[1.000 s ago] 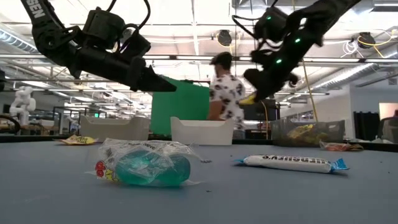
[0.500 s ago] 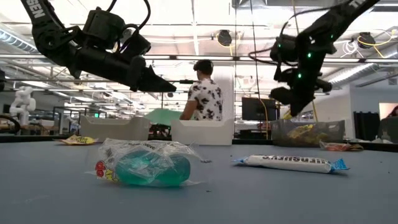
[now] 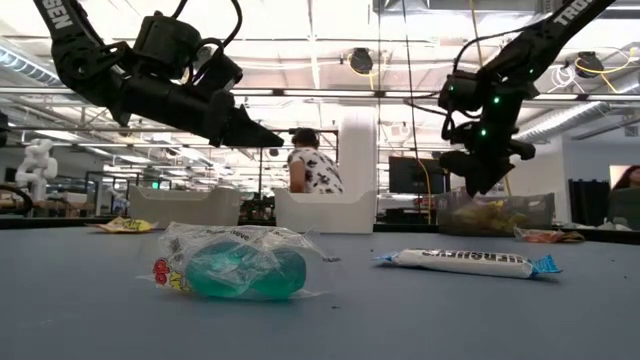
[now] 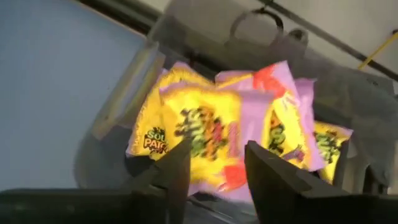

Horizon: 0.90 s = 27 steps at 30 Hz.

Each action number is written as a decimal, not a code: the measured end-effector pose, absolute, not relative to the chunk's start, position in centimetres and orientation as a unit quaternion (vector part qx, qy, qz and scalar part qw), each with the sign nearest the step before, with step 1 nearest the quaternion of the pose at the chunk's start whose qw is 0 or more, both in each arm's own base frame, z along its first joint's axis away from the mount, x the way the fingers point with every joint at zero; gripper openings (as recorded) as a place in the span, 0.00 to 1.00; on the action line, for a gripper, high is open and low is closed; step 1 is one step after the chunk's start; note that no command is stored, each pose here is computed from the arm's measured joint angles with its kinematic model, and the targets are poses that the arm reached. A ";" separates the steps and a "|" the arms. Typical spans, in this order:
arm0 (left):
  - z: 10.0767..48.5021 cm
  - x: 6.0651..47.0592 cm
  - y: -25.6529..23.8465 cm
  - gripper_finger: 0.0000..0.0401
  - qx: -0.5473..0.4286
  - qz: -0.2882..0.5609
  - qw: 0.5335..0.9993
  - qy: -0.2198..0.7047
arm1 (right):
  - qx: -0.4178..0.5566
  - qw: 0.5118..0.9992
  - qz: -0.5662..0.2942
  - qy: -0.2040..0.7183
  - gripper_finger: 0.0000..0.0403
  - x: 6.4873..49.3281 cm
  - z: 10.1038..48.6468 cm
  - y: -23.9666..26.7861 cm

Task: Sort candy
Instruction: Put the white chocolate into the white bin

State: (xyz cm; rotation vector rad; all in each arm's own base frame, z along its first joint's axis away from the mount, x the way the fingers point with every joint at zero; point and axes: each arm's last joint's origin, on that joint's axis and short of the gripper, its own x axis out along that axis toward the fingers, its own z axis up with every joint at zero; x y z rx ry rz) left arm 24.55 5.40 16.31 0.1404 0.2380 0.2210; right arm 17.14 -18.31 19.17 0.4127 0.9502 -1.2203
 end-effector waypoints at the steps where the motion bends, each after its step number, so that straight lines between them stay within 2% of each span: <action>1: 16.3 24.6 5.4 0.05 0.070 0.110 0.984 0.118 | 0.182 0.701 -0.545 0.422 0.36 17.1 19.5 -18.2; 5: 16.3 24.6 5.4 0.05 0.070 0.110 0.984 0.118 | 0.170 0.724 -0.536 0.400 0.39 16.9 21.3 -16.8; 9: 16.3 24.6 5.4 0.05 0.071 0.110 0.985 0.117 | 0.157 0.761 -0.505 0.377 0.36 17.0 23.4 -14.1; 16: 16.3 24.6 5.4 0.05 0.070 0.110 0.985 0.117 | 0.164 0.837 -0.353 0.384 0.28 19.0 24.5 -7.1; 23: 16.3 24.6 5.4 0.05 0.072 0.110 0.984 0.117 | 0.164 0.858 -0.235 0.425 0.27 20.8 23.3 0.6; 27: 16.3 24.6 5.4 0.05 0.075 0.109 0.984 0.117 | 0.205 0.846 -0.178 0.459 0.27 20.9 22.3 4.5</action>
